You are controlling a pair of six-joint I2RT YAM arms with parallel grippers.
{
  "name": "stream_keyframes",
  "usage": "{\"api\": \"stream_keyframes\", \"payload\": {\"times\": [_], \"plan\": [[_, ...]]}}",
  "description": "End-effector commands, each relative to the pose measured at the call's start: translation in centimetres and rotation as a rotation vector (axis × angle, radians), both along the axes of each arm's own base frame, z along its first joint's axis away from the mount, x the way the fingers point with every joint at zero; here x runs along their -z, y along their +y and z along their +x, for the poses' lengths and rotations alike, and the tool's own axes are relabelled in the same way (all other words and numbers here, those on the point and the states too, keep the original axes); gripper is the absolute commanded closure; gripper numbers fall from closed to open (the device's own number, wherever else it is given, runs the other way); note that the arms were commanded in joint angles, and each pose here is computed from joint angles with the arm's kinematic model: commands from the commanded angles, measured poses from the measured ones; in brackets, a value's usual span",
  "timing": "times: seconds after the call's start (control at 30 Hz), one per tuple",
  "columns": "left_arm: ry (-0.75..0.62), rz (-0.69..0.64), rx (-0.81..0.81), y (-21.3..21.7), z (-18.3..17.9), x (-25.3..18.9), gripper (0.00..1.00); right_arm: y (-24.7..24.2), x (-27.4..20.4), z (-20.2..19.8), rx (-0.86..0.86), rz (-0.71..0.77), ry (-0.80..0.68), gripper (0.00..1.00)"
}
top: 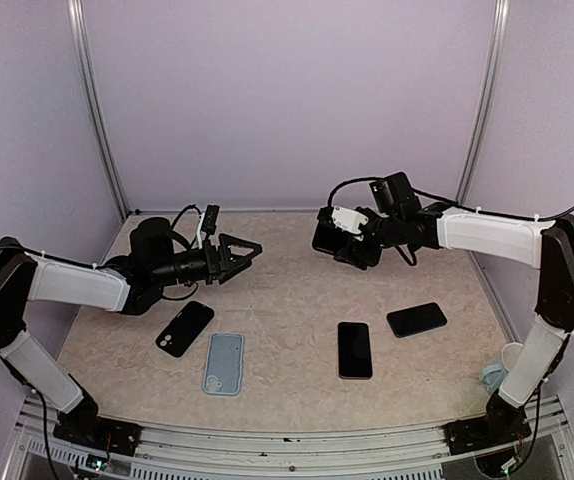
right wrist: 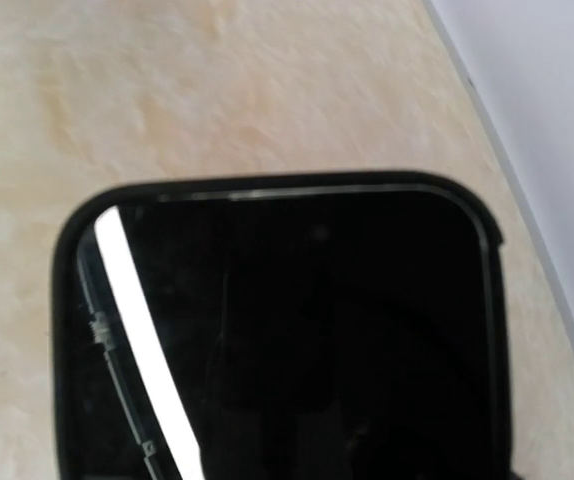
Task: Put the phone into the phone case
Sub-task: Place the phone with the phone case at the corner of the board.
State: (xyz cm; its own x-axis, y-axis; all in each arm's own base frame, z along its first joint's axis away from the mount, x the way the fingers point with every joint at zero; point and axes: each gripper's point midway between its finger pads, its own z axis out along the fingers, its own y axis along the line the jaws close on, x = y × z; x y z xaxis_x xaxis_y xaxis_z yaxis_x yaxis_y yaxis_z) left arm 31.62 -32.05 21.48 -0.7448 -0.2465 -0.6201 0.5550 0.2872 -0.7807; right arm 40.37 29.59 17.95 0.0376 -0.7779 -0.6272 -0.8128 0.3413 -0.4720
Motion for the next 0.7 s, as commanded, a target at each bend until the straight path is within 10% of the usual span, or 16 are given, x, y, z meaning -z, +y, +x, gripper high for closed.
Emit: {"api": "stream_keyframes", "payload": {"times": [0.0,0.67], "plan": [[-0.029,0.006,-0.015,0.5,-0.1,-0.6,0.01,-0.3,-0.4,1.9,0.069,0.058,0.002,0.47],[-0.022,0.012,-0.028,0.5,0.3,-0.7,0.01,-7.0,1.4,10.0,0.555,0.223,0.135,0.45]]}}
